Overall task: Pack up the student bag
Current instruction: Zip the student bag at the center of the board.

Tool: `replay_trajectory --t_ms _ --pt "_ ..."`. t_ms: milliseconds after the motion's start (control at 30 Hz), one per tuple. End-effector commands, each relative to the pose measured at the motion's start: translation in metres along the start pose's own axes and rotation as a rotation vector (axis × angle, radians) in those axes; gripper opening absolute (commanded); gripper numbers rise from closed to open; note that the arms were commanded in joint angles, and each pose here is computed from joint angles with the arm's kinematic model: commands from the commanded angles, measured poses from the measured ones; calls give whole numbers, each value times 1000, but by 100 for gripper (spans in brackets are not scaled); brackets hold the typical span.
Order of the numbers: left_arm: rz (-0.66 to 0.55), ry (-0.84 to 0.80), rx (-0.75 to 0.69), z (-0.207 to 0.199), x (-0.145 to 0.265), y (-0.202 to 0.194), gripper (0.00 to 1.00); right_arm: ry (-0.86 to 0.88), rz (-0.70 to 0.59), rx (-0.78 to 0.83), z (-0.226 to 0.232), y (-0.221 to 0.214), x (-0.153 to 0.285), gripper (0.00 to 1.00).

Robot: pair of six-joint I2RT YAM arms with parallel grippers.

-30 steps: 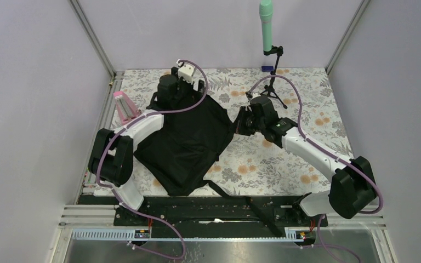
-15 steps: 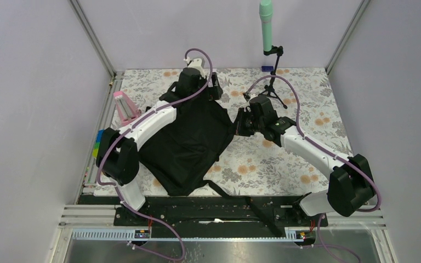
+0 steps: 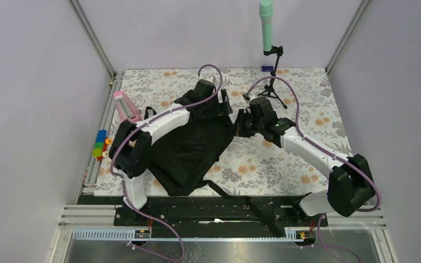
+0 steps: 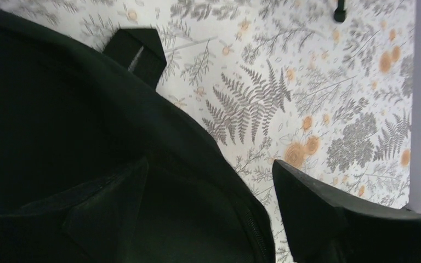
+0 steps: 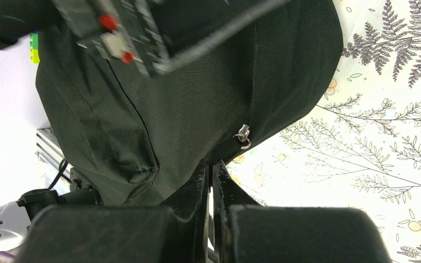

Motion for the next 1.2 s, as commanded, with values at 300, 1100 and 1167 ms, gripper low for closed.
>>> replay_trajectory --t_ms 300,1100,1167 --pt "98 -72 -7 -23 -6 -18 15 16 -51 42 1 6 4 0" --pt "-323 -195 102 -34 30 80 0 133 -1 -10 35 -50 4 0" --pt "-332 -195 106 -32 32 87 0 141 3 -9 41 -54 4 0"
Point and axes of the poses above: each gripper's point midway between its finger pads, its own x axis back along the fingers, its own z axis along the line the jaws close on, y = z × x, the point moved 8 cm from there along x, back along the fingers, and after that the axes turned 8 degrees about x, right-handed, at the moved point
